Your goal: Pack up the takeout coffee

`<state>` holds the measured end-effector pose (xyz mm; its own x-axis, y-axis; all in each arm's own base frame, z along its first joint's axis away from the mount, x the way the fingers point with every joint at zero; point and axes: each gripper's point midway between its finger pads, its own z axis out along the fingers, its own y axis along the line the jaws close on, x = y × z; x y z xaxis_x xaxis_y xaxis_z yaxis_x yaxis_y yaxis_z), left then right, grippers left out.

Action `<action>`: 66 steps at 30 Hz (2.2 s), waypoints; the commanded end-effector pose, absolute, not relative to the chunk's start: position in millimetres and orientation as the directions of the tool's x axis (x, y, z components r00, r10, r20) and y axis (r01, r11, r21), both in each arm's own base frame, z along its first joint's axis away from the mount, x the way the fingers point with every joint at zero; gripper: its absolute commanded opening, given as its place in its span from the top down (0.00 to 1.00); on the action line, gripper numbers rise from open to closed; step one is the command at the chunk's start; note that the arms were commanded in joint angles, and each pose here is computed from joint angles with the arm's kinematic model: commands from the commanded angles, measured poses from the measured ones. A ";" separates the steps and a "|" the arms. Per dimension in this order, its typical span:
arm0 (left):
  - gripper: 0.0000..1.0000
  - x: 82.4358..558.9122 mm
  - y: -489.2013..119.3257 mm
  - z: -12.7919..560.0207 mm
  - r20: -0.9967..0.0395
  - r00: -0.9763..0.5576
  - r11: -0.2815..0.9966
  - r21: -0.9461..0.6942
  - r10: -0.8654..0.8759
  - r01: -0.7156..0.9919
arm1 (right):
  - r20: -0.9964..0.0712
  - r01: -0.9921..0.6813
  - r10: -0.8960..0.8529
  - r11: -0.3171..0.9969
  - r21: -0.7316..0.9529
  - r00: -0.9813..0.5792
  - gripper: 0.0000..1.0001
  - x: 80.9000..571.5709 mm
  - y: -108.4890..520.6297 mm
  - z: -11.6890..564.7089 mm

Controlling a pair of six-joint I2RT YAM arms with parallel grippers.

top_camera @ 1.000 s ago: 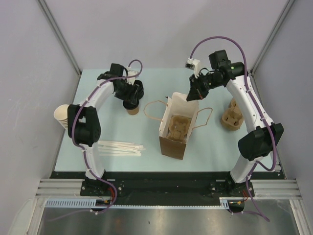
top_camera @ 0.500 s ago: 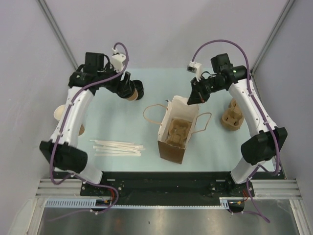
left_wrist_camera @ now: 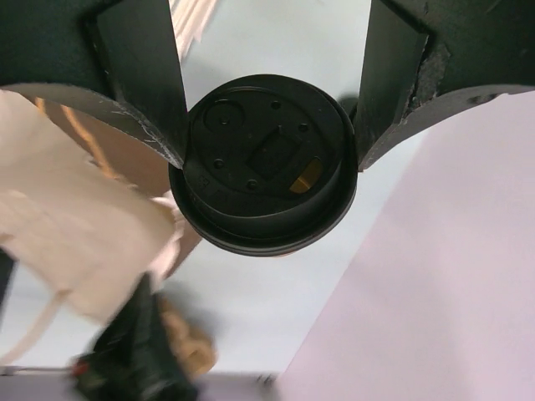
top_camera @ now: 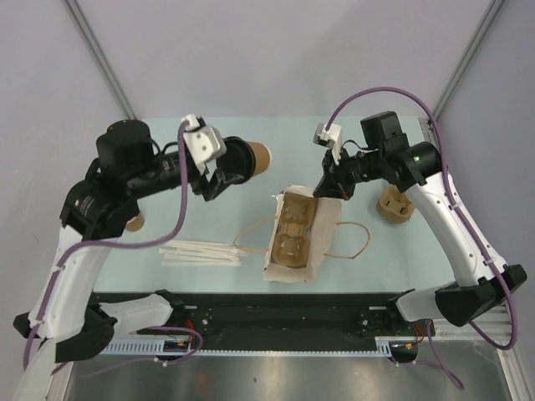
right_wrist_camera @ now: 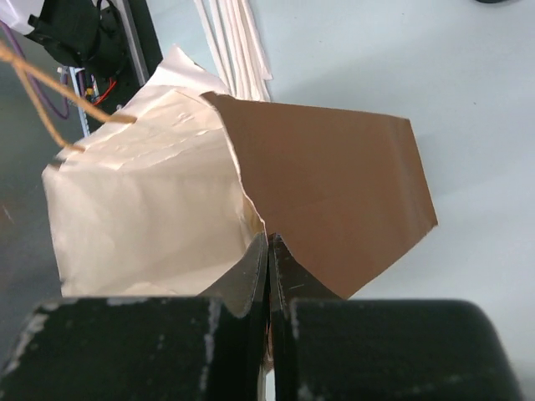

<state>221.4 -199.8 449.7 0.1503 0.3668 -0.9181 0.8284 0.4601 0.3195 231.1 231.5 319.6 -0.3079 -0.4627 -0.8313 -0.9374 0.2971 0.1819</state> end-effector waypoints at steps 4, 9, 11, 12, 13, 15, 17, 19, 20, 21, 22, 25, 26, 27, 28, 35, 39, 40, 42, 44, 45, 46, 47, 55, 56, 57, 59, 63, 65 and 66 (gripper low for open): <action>0.67 187.1 -234.7 471.0 -0.828 0.385 0.303 0.521 0.408 0.798 | -0.856 -0.923 -0.419 0.352 0.154 -0.303 1.00 243.2 234.0 328.1; 0.67 162.4 -262.9 446.1 -0.772 0.444 0.157 0.559 0.454 0.814 | -0.848 -0.907 -0.409 0.383 0.175 -0.336 1.00 252.1 234.8 324.3; 0.66 152.1 -274.6 437.4 -0.752 0.470 0.097 0.569 0.462 0.816 | -0.847 -0.900 -0.398 0.392 0.191 -0.353 1.00 256.6 234.4 323.9; 0.66 150.8 -279.1 432.8 -0.747 0.469 0.081 0.566 0.470 0.820 | -0.849 -0.898 -0.387 0.390 0.204 -0.361 1.00 256.9 235.3 325.7; 0.66 150.9 -287.5 424.7 -0.733 0.469 0.061 0.567 0.492 0.822 | -0.849 -0.897 -0.384 0.389 0.209 -0.364 1.00 257.4 236.2 326.0; 0.66 155.6 -294.3 410.0 -0.707 0.461 0.040 0.567 0.536 0.823 | -0.844 -0.892 -0.380 0.392 0.225 -0.379 1.00 260.6 237.2 323.7; 0.67 166.6 -303.8 390.6 -0.664 0.451 0.024 0.577 0.597 0.817 | -0.842 -0.890 -0.378 0.394 0.231 -0.386 1.00 262.3 237.1 322.6; 0.67 178.2 -307.7 379.0 -0.626 0.442 0.027 0.595 0.642 0.803 | -0.833 -0.879 -0.373 0.405 0.251 -0.409 1.00 266.2 235.9 319.0; 0.67 182.4 -312.8 368.9 -0.609 0.435 0.016 0.593 0.663 0.805 | -0.830 -0.876 -0.371 0.407 0.258 -0.416 1.00 266.7 235.9 318.6; 0.67 185.0 -315.9 362.9 -0.591 0.439 0.001 0.597 0.677 0.802 | -0.823 -0.869 -0.366 0.411 0.276 -0.435 1.00 270.6 235.0 315.5; 0.67 187.8 -317.9 358.0 -0.579 0.437 -0.006 0.598 0.688 0.801 | -0.819 -0.864 -0.360 0.410 0.292 -0.447 1.00 271.0 235.4 315.4; 0.67 194.3 -325.5 336.7 -0.539 0.433 -0.039 0.593 0.723 0.804 | -0.798 -0.840 -0.340 0.419 0.345 -0.497 1.00 277.4 233.9 310.5; 0.67 194.6 -326.6 329.4 -0.529 0.432 -0.052 0.587 0.731 0.808 | -0.792 -0.834 -0.336 0.418 0.361 -0.511 1.00 277.9 234.1 309.2; 0.67 195.6 -328.9 323.2 -0.521 0.433 -0.064 0.582 0.736 0.810 | -0.785 -0.825 -0.330 0.424 0.373 -0.525 1.00 279.8 233.2 307.6; 0.67 195.8 -330.6 321.3 -0.521 0.434 -0.067 0.581 0.735 0.811 | -0.773 -0.808 -0.319 0.441 0.392 -0.549 1.00 286.6 228.9 303.1; 0.67 214.7 -325.7 295.8 -0.555 0.342 -0.034 0.490 0.758 0.871 | -0.653 -0.661 -0.201 0.447 0.603 -0.731 1.00 303.2 210.0 290.1; 0.67 221.4 -321.4 293.0 -0.581 0.310 -0.018 0.452 0.752 0.892 | -0.603 -0.626 -0.213 0.442 0.642 -0.769 1.00 295.3 207.5 276.3; 0.67 221.0 -321.2 293.1 -0.583 0.309 -0.020 0.449 0.751 0.893 | -0.596 -0.620 -0.214 0.442 0.648 -0.774 1.00 293.9 207.4 274.8; 0.67 217.3 -323.4 294.1 -0.595 0.310 -0.026 0.436 0.742 0.899 | -0.598 -0.624 -0.216 0.440 0.646 -0.772 1.00 293.3 208.3 275.4; 0.67 213.5 -327.1 292.5 -0.614 0.296 -0.026 0.409 0.732 0.912 | -0.600 -0.625 -0.219 0.453 0.635 -0.769 1.00 293.0 206.4 274.8; 0.67 212.0 -328.4 292.9 -0.623 0.288 -0.022 0.399 0.728 0.917 | -0.605 -0.629 -0.222 0.461 0.626 -0.765 1.00 291.4 204.4 275.5; 0.67 209.7 -330.9 293.2 -0.637 0.282 -0.022 0.384 0.717 0.923 | -0.594 -0.618 -0.222 0.473 0.628 -0.774 1.00 287.3 201.9 271.4; 0.67 207.3 -331.6 289.9 -0.646 0.265 -0.013 0.366 0.716 0.930 | -0.594 -0.616 -0.221 0.483 0.622 -0.773 1.00 285.6 199.9 269.9; 0.67 196.4 -336.5 269.8 -0.695 0.207 0.009 0.294 0.688 0.956 | -0.736 -0.698 -0.189 0.530 0.481 -0.650 0.97 270.0 201.7 285.8; 0.67 193.1 -335.4 258.2 -0.693 0.188 0.010 0.271 0.696 0.963 | -0.740 -0.695 -0.185 0.544 0.471 -0.647 0.96 272.3 200.7 283.8; 0.67 192.2 -336.7 258.2 -0.704 0.184 0.016 0.268 0.686 0.963 | -0.738 -0.694 -0.186 0.542 0.474 -0.649 0.96 271.7 202.4 280.7; 0.67 189.5 -336.1 249.6 -0.707 0.147 0.033 0.234 0.692 0.972 | -0.734 -0.688 -0.186 0.550 0.474 -0.654 0.94 274.1 206.5 278.7; 0.67 184.9 -338.7 245.6 -0.731 0.113 0.051 0.198 0.673 0.979 | -0.684 -0.642 -0.197 0.590 0.490 -0.702 0.86 271.0 201.1 264.0; 0.67 183.8 -344.6 240.5 -0.735 0.094 0.048 0.169 0.671 0.984 | -0.684 -0.631 -0.192 0.612 0.477 -0.704 0.79 271.1 194.8 262.2; 0.67 182.6 -346.7 237.9 -0.733 0.089 0.040 0.156 0.674 0.987 | -0.691 -0.638 -0.197 0.613 0.467 -0.695 0.67 272.2 192.6 262.2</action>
